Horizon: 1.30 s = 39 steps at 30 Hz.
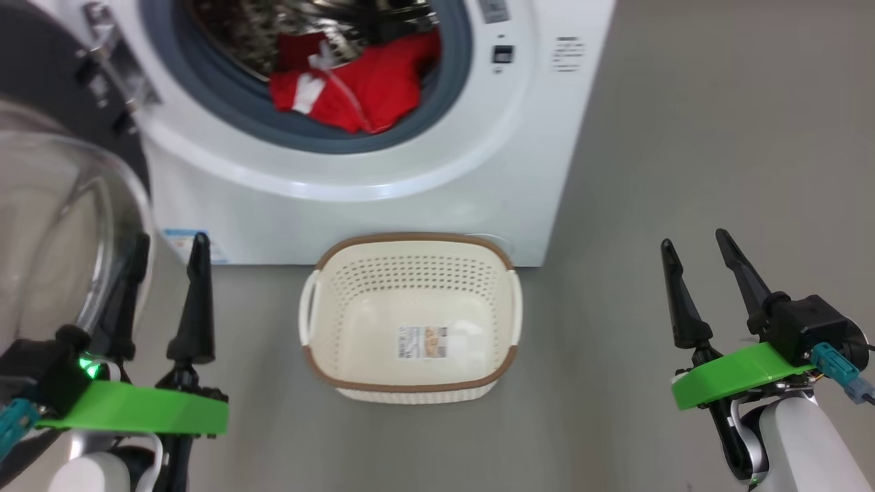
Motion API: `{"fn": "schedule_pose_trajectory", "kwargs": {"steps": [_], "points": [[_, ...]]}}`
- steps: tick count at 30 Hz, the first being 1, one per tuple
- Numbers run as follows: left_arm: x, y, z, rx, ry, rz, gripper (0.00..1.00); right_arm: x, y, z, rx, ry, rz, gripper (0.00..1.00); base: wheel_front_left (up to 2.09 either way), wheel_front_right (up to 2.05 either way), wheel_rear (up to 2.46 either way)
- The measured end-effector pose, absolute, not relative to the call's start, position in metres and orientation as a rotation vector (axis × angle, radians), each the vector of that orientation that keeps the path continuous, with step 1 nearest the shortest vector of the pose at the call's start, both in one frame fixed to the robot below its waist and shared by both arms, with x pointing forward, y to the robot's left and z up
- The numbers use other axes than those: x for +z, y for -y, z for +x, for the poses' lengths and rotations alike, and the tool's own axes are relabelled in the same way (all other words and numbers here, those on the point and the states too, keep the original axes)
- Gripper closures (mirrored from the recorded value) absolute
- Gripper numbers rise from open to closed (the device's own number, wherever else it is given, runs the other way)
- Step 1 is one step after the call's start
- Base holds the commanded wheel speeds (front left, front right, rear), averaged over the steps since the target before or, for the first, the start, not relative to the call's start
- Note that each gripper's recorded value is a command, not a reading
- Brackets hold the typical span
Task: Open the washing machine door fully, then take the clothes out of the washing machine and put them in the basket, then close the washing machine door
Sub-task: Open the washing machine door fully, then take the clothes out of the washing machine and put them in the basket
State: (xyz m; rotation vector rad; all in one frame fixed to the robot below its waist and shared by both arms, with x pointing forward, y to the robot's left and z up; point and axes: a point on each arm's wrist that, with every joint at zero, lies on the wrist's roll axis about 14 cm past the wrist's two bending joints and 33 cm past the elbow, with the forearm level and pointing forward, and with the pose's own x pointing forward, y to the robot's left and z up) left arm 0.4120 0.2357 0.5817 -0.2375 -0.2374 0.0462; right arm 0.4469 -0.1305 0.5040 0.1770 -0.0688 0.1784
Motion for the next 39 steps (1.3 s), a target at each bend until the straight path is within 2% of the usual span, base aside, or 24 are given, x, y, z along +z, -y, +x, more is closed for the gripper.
{"fn": "schedule_pose_trajectory", "kwargs": {"steps": [10, 24, 39], "points": [[0.549, -0.196, 0.414, -0.071, 0.163, -0.267, 0.0, 0.517, 0.178, 0.414, 0.061, 0.11, 0.16, 0.0, 0.0, 0.0, 0.0], [0.517, -0.178, 0.387, -0.118, 0.079, -0.241, 0.0, 0.529, 0.206, 0.361, -0.022, 0.15, 0.126, 0.0, 0.0, 0.0, 0.0], [0.508, -0.175, 0.369, -0.136, 0.057, -0.208, 0.0, 0.538, 0.213, 0.343, -0.04, 0.185, 0.106, 0.0, 0.0, 0.0, 0.0]]}}
